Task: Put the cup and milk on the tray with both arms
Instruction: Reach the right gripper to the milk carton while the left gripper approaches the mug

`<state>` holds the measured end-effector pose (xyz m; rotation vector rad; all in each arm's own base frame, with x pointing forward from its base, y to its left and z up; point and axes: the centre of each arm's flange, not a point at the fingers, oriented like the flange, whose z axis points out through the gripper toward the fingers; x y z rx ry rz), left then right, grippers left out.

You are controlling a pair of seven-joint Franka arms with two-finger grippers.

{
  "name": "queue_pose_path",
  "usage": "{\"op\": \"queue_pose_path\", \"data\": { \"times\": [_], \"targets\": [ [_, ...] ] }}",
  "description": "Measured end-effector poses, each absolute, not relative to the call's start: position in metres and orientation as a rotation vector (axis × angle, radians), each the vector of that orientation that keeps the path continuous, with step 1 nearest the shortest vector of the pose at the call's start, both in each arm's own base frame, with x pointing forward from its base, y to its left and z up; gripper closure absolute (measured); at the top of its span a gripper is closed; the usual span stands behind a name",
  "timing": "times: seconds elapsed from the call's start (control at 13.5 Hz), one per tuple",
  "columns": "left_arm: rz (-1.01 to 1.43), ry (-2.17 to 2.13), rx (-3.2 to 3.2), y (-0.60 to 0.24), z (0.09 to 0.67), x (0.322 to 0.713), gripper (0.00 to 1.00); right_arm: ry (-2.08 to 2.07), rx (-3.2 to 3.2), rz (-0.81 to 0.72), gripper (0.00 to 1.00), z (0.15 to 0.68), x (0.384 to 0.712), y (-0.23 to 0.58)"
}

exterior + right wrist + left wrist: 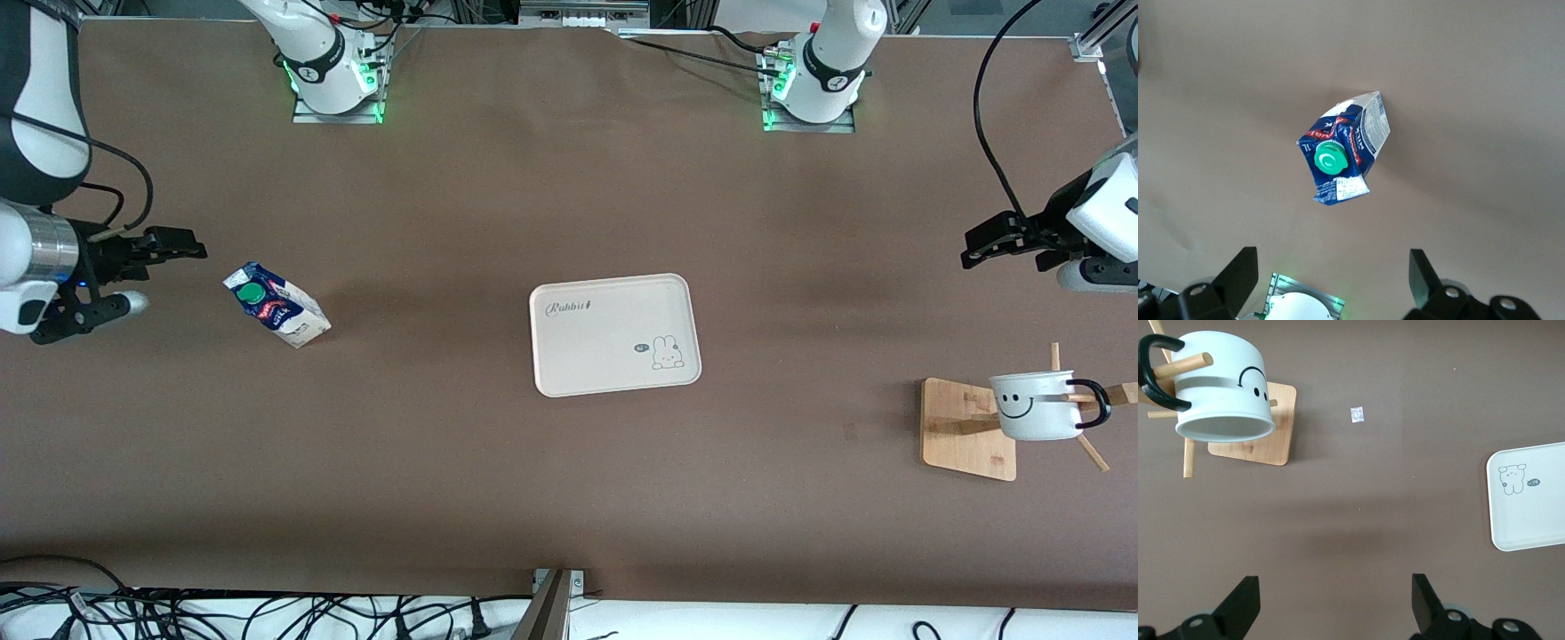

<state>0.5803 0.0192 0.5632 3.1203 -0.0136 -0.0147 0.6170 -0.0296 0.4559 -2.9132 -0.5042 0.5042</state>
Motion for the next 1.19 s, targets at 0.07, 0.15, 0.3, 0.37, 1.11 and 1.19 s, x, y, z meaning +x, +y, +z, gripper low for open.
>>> {"op": "queue_pose_path", "data": {
  "times": [0.07, 0.15, 0.3, 0.37, 1.11, 1.19],
  "targets": [
    [-0.015, -0.012, 3.120, 0.019, 0.563, 0.580, 0.00, -0.521, -2.904, 0.517, 0.00, 0.444, 0.620, -0.029],
    [-0.016, -0.011, 3.120, 0.019, 0.563, 0.581, 0.00, -0.537, -2.900, 0.528, 0.00, 0.434, 0.623, -0.026],
    [-0.023, -0.008, 3.120, 0.019, 0.561, 0.581, 0.00, -0.570, -2.900, 0.544, 0.00, 0.423, 0.627, -0.015],
    [-0.028, -0.007, 3.120, 0.019, 0.559, 0.582, 0.00, -0.586, -2.898, 0.550, 0.00, 0.420, 0.627, -0.010],
    [0.109, 0.024, 3.122, 0.028, 0.471, 0.574, 0.00, -0.758, -2.847, 0.598, 0.00, 0.383, 0.633, 0.000],
    [0.176, 0.032, 3.121, 0.030, 0.462, 0.571, 0.00, -0.767, -2.844, 0.598, 0.00, 0.379, 0.633, 0.001]
  ]
}}
